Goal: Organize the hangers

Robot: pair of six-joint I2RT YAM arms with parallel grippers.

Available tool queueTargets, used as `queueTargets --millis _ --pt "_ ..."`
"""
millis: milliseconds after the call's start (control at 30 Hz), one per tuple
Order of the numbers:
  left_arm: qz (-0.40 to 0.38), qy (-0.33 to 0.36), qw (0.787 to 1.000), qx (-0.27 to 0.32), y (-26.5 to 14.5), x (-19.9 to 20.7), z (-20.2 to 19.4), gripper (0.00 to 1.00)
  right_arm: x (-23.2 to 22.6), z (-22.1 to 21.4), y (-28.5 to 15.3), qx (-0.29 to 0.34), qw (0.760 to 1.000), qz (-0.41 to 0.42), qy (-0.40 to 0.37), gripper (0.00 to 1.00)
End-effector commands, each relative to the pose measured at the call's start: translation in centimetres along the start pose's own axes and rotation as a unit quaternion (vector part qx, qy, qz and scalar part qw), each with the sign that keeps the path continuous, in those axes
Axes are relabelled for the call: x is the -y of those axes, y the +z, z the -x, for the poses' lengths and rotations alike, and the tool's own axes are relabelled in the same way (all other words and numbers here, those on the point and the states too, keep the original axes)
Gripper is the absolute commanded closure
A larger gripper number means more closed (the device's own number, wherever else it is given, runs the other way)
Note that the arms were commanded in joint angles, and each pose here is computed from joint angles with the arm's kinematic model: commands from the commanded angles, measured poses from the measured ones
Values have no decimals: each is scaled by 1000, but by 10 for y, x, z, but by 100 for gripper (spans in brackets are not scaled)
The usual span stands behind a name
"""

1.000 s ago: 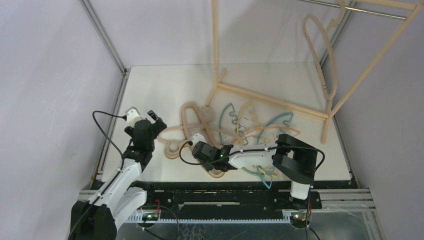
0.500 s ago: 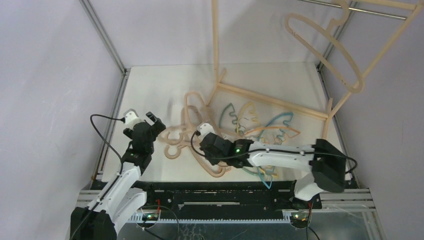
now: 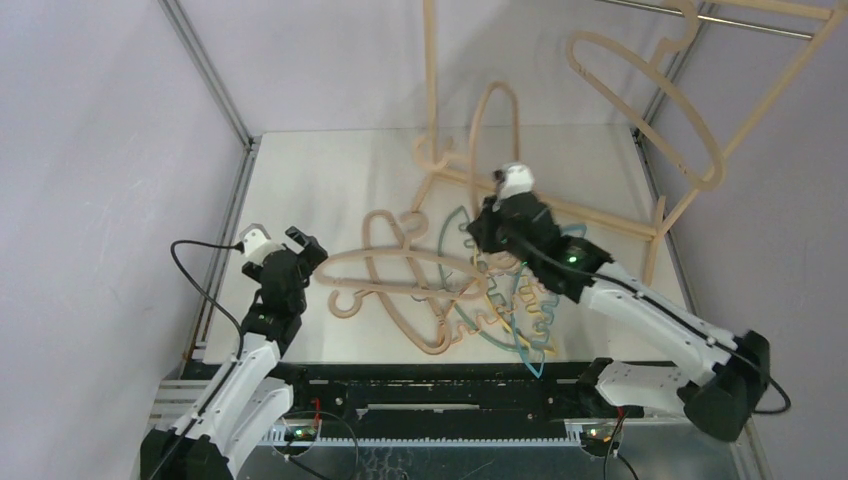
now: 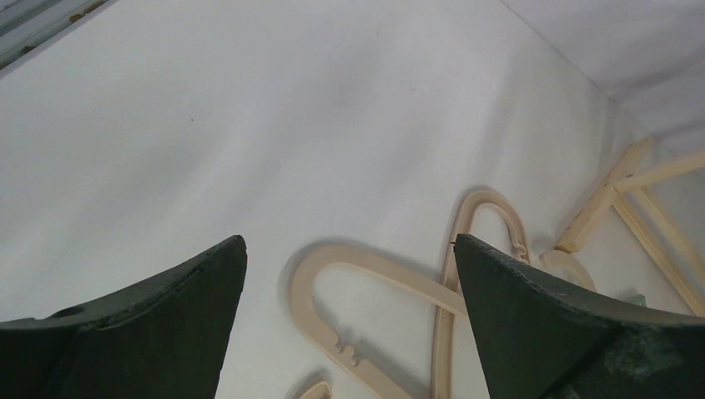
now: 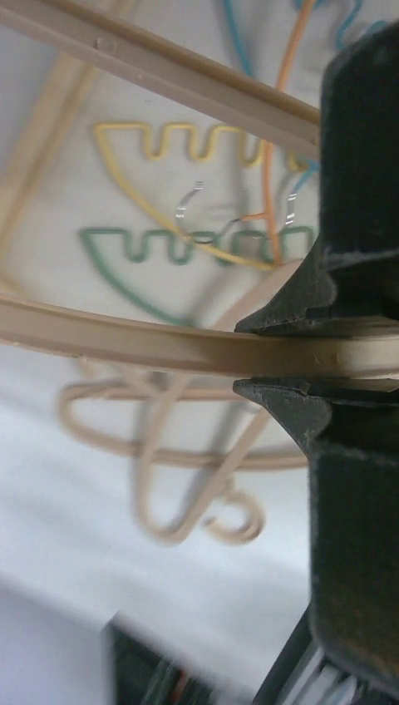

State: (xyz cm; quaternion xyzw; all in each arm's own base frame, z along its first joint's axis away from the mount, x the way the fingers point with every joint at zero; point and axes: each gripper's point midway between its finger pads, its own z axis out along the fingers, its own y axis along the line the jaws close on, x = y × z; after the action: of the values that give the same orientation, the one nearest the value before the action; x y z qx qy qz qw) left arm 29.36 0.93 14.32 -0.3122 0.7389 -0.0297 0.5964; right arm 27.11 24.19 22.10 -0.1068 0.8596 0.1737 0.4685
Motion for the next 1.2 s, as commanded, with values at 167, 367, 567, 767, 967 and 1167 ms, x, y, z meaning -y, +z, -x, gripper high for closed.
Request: queueTargets --millis 167,367,567,767,967,1167 --pt "-12 -17 1000 8 2 9 8 0 16 160 -55 210 946 171 176 100" --pt "-13 -15 1000 7 2 10 8 0 31 203 -54 267 922 196 200 100" --pt "-10 -12 1000 10 2 8 9 0 41 232 -51 301 908 203 208 100" --pt "-10 -11 1000 9 2 8 9 0 47 257 -48 328 896 208 217 100" --pt "-9 -8 1000 8 2 7 8 0 56 277 -47 352 891 182 221 100" --pt "-8 -5 1000 7 2 6 7 0 90 277 -36 369 896 88 230 100"
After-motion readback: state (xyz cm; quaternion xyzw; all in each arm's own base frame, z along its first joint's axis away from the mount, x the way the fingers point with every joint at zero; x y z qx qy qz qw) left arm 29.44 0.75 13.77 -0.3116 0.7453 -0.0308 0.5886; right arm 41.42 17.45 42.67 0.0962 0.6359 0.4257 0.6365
